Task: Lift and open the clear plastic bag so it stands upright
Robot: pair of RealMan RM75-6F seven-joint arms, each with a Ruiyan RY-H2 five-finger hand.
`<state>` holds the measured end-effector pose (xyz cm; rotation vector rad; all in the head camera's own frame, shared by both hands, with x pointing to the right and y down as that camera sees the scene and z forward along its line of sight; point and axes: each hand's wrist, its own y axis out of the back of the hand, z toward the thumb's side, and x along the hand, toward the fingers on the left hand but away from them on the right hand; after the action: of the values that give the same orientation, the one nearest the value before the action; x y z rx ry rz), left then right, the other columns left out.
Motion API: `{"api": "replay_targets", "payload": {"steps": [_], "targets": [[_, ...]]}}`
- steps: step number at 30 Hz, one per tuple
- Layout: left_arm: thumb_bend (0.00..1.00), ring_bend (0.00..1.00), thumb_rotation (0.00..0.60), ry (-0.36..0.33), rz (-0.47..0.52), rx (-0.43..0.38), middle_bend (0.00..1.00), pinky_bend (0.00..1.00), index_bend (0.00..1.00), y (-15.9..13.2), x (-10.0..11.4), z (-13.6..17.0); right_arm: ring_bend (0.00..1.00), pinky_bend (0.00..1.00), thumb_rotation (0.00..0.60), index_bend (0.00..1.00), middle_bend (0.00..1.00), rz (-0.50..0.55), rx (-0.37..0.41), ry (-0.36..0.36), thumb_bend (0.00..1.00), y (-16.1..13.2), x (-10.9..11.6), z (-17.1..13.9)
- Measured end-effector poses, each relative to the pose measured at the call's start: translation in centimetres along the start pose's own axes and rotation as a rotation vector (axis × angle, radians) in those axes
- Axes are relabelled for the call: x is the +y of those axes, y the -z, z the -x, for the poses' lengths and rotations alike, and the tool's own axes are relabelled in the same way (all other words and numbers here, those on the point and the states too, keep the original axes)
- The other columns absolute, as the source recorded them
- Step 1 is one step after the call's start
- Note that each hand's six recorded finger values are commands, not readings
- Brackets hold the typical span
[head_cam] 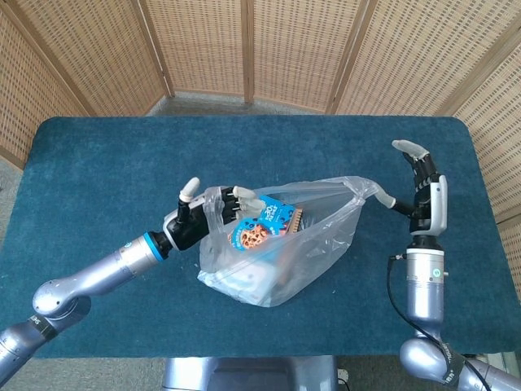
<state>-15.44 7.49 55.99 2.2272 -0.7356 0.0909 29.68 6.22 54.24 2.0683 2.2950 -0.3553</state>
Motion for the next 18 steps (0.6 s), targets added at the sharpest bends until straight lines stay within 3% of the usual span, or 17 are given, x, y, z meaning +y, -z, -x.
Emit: {"api": "replay_targets", "payload": {"steps": [7, 18], "targets": [[0.12, 0.13, 0.0, 0.009, -0.068, 0.018, 0.23, 0.12, 0.17, 0.5, -0.4, -0.2, 0.13, 0.09, 0.545, 0.26, 0.25, -0.007, -0.006, 0.001, 0.06, 0.1, 0.4, -0.3], [0.12, 0.12, 0.0, 0.033, -0.17, 0.069, 0.23, 0.12, 0.16, 1.2, -1.1, -1.1, 0.12, 0.09, 0.544, 0.26, 0.25, -0.008, 0.007, -0.008, 0.06, -0.5, 0.3, 0.0]]}}
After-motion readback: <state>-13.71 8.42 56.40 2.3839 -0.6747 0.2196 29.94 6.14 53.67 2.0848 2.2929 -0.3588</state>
